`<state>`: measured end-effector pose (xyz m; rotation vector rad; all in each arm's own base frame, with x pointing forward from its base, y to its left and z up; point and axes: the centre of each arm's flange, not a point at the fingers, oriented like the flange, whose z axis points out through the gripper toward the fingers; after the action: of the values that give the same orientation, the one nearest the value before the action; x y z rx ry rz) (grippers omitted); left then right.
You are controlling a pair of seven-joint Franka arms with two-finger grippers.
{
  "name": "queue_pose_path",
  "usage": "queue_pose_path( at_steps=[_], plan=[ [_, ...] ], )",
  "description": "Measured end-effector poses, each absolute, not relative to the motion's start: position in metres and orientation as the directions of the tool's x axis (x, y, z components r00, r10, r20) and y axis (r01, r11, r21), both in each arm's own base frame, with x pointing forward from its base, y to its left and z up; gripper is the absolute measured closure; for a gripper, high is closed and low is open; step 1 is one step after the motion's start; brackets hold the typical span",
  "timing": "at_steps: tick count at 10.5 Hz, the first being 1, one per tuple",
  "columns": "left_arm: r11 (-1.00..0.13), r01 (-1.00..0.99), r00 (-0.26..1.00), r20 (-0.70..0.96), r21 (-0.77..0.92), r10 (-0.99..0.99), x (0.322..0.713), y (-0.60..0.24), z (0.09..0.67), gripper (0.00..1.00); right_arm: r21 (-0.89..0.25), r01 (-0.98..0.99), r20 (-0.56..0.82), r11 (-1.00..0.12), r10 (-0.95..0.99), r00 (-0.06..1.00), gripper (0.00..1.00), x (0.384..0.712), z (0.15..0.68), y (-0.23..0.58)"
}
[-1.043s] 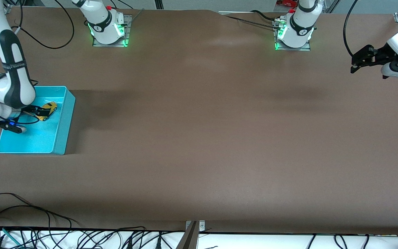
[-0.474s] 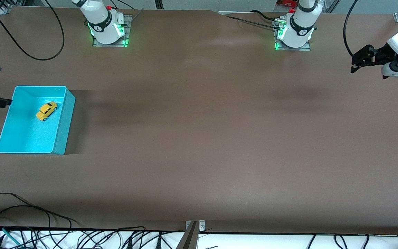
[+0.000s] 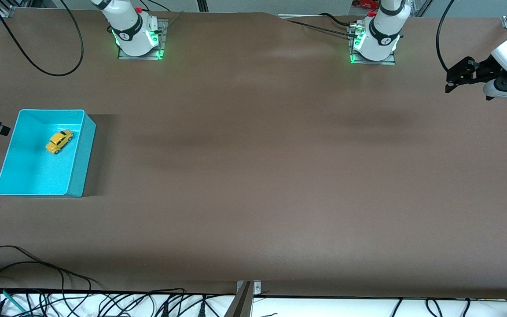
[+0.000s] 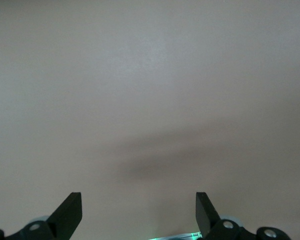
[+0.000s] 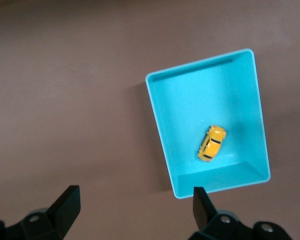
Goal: Wind up and store yellow beetle car
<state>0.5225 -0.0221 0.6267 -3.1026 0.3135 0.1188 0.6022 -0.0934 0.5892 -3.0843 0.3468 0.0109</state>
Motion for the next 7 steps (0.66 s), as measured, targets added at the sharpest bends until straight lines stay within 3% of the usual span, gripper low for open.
queue_pose_path(
  at_steps=[4,7],
  plan=[
    [-0.979,-0.203,0.976,-0.078,-0.013,-0.202,0.523,-0.024,0.627,0.00,0.019,-0.133,0.049,-0.991,-0.132,0.990,0.00,0.590,0.581,-0.053],
    [-0.979,-0.204,0.976,-0.078,-0.013,-0.202,0.523,-0.024,0.627,0.00,0.017,-0.119,0.066,-0.993,-0.118,0.991,0.00,0.575,0.604,-0.048]
  ],
)
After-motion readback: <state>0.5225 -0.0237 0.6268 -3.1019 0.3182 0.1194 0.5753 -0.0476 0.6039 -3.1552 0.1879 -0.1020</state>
